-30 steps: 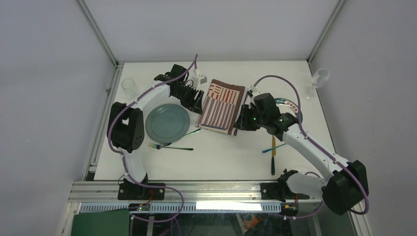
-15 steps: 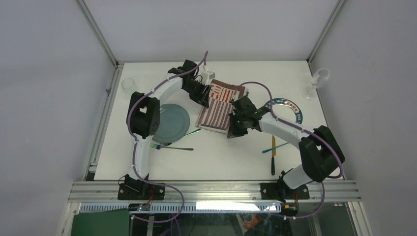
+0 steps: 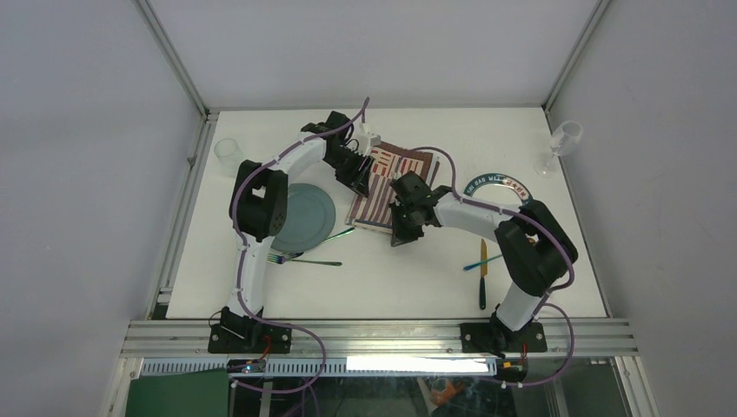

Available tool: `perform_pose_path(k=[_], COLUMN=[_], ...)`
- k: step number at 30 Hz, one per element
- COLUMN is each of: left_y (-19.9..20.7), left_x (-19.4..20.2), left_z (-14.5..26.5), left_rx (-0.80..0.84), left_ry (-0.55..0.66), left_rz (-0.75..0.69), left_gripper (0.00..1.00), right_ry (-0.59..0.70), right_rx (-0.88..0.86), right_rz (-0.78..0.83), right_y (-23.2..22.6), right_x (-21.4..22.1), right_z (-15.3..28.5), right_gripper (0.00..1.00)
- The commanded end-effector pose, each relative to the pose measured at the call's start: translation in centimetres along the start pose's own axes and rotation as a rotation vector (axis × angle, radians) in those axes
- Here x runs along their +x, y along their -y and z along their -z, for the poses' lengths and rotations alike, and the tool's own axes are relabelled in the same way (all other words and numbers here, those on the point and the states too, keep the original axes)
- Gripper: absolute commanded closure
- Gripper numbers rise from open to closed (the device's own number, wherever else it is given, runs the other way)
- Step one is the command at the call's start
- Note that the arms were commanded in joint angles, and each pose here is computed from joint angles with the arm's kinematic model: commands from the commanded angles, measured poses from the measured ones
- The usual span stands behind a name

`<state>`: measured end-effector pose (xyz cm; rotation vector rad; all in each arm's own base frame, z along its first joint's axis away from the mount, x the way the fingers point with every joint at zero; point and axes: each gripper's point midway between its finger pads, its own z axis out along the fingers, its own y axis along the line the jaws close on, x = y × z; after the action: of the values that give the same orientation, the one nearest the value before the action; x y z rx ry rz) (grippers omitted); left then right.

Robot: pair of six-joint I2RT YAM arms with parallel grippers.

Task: Set the dinner table for one person
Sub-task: Adjust the napkin at the center of the board.

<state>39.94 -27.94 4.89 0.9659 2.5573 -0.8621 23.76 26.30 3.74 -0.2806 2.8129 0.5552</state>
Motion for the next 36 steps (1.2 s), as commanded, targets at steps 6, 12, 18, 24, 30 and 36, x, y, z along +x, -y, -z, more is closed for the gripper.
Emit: perform_pose_path(k=[6, 12, 18, 24, 30, 36], left_y=[0.6, 0.3, 0.0, -1.1, -2.7, -0.9], left_x=[-1.8, -2.5, -3.0, -3.9, -6.2, -8.9], left_z=[-0.1, -0.6, -0.7, -0.1, 2.4, 8.9], left_rx=[0.013, 0.015, 0.007, -0.067, -0.193, -0.266], left_ry=[0.029, 0.033, 0.037, 0.052, 0.106, 0.224], left_rz=[-0.025, -0.026, -0.030, -0.055, -0.087, -0.115], left_gripper=[0.57, 0.57, 0.57, 0.53, 0.48, 0.40], right_ry=[0.064, 0.104, 0.125, 0.129, 0.111, 0.206], right_rx=[0.140, 0.295, 0.293, 0.189, 0.068, -0.004], right_rz=[-0.025, -0.099, -0.219, -0.173, -0.019, 0.133], right_y=[1.6, 5.0, 8.0, 6.5, 2.8, -3.4], right_x=[-3.1, -5.2, -7.6, -10.1, -12.7, -13.0], right_z=[-1.6, -1.9, -2.0, -2.8, -4.2, -0.4], right_gripper=[1.00, 1.00, 1.00, 1.00, 1.00, 1.00])
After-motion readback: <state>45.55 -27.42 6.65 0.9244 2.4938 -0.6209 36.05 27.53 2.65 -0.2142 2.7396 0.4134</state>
